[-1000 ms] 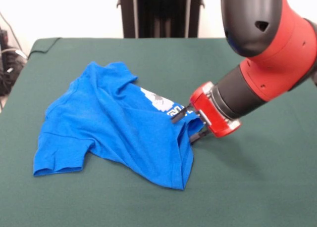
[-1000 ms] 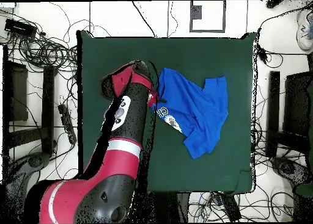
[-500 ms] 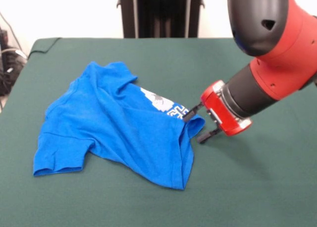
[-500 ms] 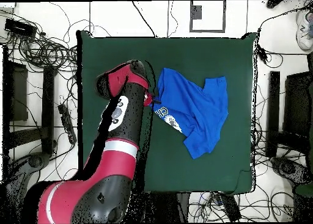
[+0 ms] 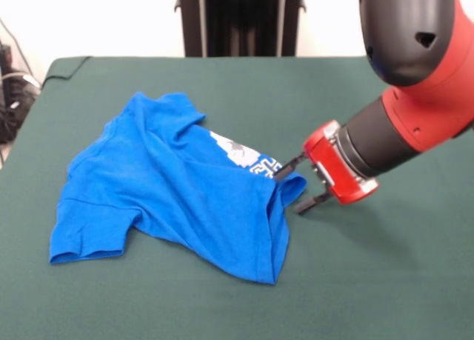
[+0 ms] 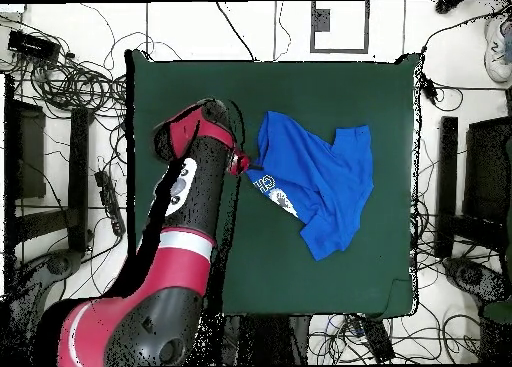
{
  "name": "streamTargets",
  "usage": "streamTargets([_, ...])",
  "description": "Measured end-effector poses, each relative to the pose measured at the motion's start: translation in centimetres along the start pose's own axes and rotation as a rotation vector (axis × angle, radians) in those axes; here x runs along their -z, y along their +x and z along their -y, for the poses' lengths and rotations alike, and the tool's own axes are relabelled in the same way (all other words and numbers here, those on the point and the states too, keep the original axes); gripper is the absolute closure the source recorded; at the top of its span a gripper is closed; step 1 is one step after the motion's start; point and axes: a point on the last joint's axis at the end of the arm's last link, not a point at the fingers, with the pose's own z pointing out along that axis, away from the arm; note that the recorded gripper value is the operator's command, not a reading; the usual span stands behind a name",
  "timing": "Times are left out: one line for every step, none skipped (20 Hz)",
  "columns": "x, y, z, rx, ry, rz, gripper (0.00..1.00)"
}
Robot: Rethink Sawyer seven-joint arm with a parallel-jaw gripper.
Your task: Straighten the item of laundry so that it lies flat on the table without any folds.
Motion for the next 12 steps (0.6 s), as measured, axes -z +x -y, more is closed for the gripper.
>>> streamTargets([-0.05,0.01,0.02,0.001,0.003,0.003,0.0])
streamTargets([-0.1,0.02,0.05,0.002,0.005,0.006,0.0])
streamTargets([-0.32,0.0,0.21,0.005,0.016,0.016,0.0])
streamTargets([-0.41,-0.02,0.27,0.006,0.019,0.019,0.0])
streamTargets([-0.5,-0.04,0.34,0.007,0.023,0.022,0.0])
streamTargets([-0.73,-0.1,0.49,0.008,0.03,0.027,0.0])
streamTargets([-0.8,-0.13,0.54,0.008,0.033,0.028,0.0])
streamTargets([-0.95,-0.29,0.72,0.008,0.04,0.034,0.0])
streamTargets([-0.99,-0.35,0.77,0.008,0.041,0.036,0.0])
streamTargets([-1.0,-0.43,0.84,0.008,0.043,0.038,0.0])
streamTargets([-1.01,-0.51,0.9,0.007,0.045,0.04,0.0])
streamTargets([-1.01,-0.55,0.93,0.007,0.046,0.042,0.0])
